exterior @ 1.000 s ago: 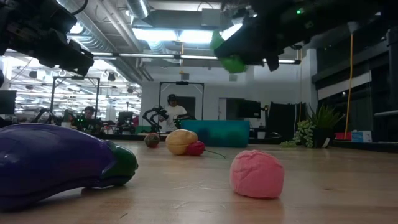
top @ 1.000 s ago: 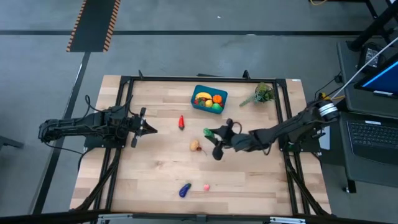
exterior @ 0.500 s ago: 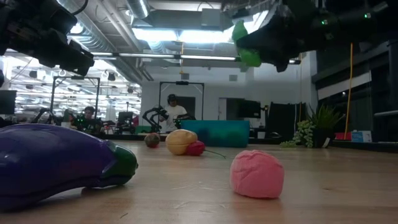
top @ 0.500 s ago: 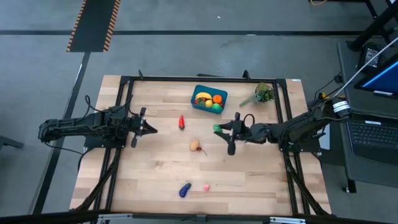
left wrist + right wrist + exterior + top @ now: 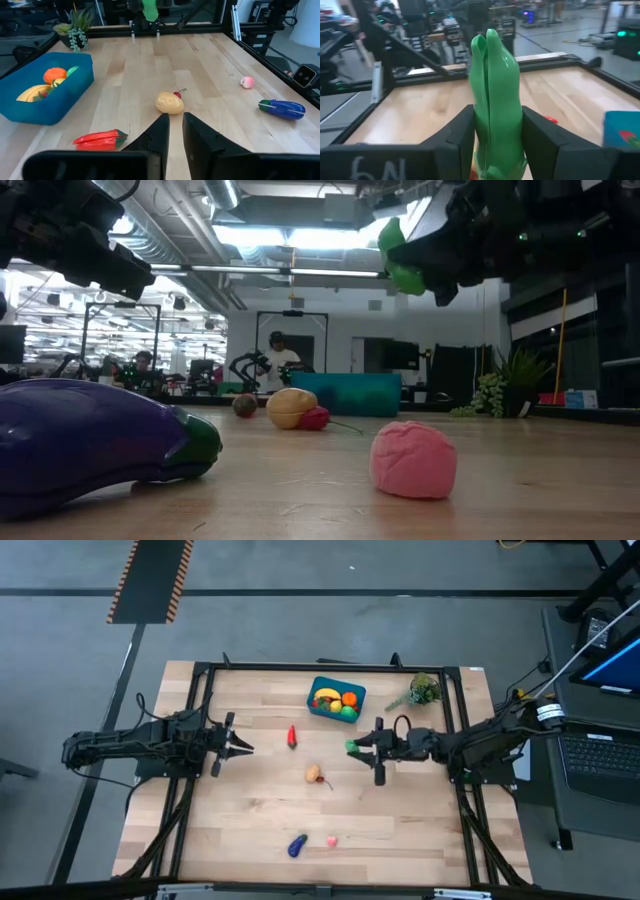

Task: Pick and placing Produce into tupperware
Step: Put the green peas into the blue bin

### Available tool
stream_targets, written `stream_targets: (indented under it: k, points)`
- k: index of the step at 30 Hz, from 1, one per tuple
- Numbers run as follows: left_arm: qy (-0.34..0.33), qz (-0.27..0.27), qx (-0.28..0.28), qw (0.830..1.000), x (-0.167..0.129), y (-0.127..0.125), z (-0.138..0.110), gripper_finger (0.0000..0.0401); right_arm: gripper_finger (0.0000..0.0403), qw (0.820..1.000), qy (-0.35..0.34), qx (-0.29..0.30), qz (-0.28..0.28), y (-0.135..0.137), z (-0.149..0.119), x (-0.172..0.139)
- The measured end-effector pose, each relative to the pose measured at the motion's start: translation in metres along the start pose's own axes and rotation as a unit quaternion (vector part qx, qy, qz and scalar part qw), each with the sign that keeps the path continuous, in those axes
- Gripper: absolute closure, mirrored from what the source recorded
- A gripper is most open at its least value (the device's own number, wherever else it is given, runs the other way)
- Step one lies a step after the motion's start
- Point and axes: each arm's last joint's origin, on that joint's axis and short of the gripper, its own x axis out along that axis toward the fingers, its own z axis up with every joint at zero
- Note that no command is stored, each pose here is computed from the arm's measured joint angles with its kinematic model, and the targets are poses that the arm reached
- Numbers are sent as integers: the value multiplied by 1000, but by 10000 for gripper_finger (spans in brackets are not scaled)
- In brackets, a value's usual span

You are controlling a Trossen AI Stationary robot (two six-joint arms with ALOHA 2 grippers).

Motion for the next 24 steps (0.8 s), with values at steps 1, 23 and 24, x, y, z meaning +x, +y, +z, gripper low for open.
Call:
stream_targets:
  k: [1, 23, 24]
  points:
    - [0, 0, 0, 1000, 0, 0, 0, 351, 269, 1000, 1, 0, 7, -2, 0, 0]
    - [-20, 39, 6, 999, 0, 3, 4, 338, 269, 999, 26, 13, -26, -83, 16, 4]
    - [-20, 42, 6, 999, 0, 3, 4, 340, 269, 999, 36, 15, -26, -88, 20, 6]
